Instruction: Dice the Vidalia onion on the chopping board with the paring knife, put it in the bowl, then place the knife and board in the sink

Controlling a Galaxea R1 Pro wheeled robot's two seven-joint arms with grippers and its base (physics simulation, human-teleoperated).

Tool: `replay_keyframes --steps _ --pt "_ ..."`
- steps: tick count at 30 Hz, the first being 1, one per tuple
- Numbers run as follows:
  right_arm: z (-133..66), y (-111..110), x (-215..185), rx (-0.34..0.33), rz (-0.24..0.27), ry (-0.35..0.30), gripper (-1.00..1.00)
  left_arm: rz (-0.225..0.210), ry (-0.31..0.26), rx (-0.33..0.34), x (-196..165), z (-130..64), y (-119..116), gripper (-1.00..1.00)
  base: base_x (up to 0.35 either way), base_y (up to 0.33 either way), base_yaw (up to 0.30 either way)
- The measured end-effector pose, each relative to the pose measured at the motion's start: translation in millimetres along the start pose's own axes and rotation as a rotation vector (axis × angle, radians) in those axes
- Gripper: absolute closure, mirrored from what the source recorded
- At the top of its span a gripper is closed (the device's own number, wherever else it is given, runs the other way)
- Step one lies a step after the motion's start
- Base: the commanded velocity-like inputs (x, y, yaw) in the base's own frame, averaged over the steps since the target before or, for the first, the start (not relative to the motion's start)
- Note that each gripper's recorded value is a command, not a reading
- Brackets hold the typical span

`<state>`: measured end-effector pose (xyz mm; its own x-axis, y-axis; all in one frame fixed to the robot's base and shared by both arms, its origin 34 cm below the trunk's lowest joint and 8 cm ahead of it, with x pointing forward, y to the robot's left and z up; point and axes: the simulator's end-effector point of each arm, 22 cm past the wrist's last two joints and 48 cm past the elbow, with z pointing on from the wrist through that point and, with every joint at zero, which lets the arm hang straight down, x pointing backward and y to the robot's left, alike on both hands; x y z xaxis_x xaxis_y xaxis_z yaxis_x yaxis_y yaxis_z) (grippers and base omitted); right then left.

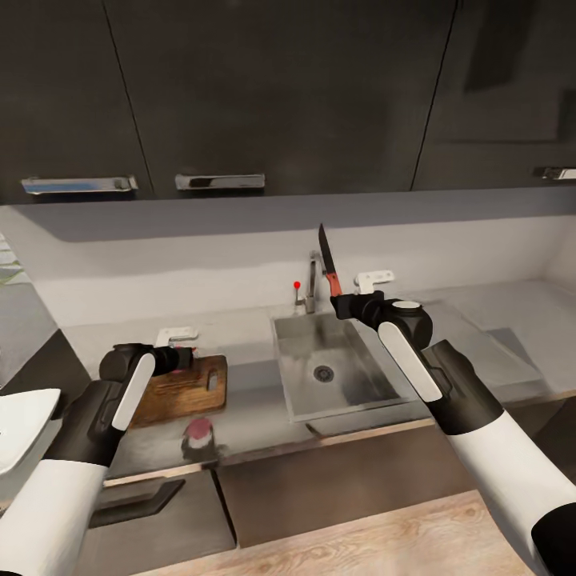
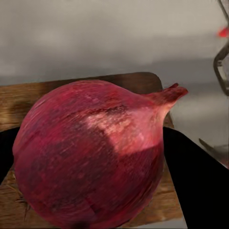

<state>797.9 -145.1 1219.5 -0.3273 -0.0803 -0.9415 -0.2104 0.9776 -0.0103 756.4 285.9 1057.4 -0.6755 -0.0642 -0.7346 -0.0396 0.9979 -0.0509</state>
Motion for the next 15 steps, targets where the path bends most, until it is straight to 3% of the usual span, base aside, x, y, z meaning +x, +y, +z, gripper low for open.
replay_keyframes --steps 7,15 --pt "0.3 4.8 2.3 -0.007 -0.01 0.004 1.0 -0.004 0.026 -0.006 9.5 5.9 2.9 1.0 0.209 0.188 0.0" --pt "0.8 8.9 4.5 -0.013 -0.021 0.008 1.0 -0.004 0.053 -0.018 18.9 11.3 11.0 1.0 0.029 0.018 0.0"
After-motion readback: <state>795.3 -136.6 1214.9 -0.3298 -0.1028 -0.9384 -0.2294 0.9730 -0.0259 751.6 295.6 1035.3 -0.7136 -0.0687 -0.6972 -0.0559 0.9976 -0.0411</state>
